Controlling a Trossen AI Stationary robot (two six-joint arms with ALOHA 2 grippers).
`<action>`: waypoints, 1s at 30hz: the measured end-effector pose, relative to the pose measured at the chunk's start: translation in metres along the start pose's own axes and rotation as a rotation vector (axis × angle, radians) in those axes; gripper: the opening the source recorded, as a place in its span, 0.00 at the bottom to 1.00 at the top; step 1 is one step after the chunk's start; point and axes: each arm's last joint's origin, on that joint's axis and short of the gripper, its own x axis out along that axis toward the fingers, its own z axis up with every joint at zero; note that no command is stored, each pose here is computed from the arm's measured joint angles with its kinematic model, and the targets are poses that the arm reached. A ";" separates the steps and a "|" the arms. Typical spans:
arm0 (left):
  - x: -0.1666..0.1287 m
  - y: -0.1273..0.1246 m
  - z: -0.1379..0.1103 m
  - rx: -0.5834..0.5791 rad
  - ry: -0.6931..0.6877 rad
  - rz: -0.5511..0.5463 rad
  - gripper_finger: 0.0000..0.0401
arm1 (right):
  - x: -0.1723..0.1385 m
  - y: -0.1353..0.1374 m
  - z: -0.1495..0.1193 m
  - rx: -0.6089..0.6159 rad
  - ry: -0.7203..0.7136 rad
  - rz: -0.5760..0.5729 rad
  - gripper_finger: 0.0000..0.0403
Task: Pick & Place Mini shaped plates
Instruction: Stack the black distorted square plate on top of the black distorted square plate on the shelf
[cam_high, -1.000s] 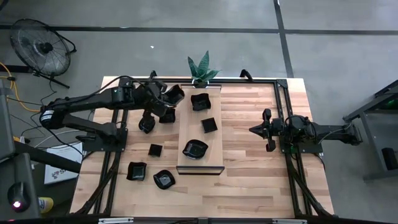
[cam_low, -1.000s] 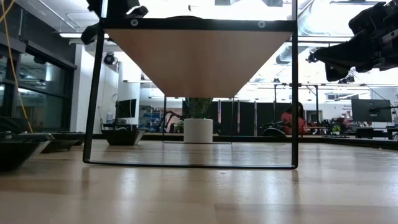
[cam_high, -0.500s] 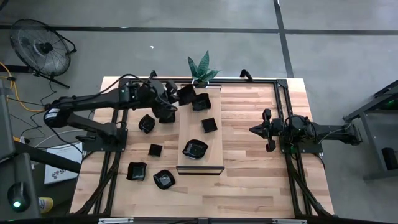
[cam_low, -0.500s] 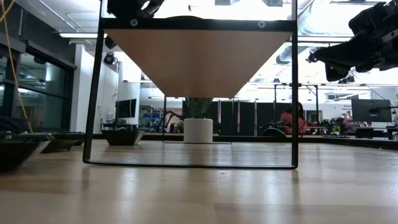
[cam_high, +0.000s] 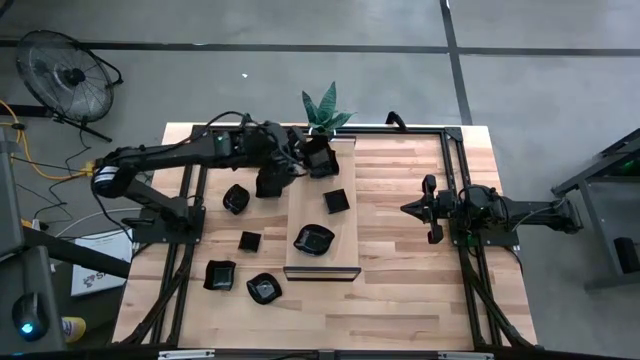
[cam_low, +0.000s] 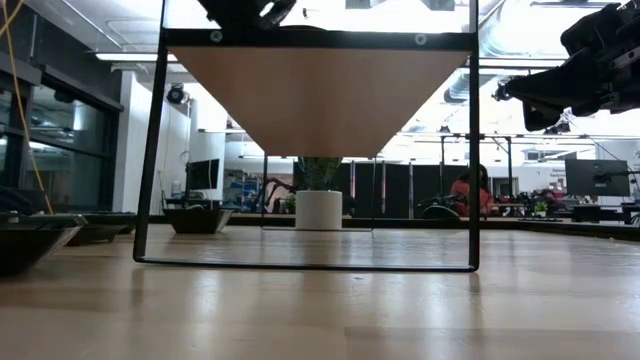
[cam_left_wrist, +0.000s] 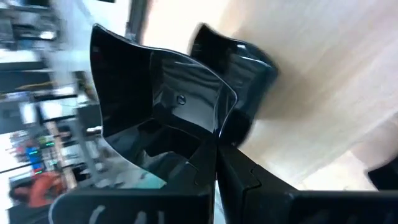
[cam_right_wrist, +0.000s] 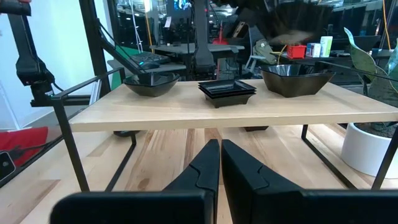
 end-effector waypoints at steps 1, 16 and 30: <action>0.003 0.000 0.001 0.007 0.006 -0.026 0.00 | 0.000 0.000 0.000 0.000 0.000 0.000 0.03; 0.044 0.001 0.006 0.087 0.123 -0.120 0.00 | 0.000 0.000 0.000 0.000 0.000 0.000 0.03; 0.044 0.001 0.007 0.095 0.081 -0.128 0.00 | 0.000 0.000 0.000 0.000 0.000 0.000 0.03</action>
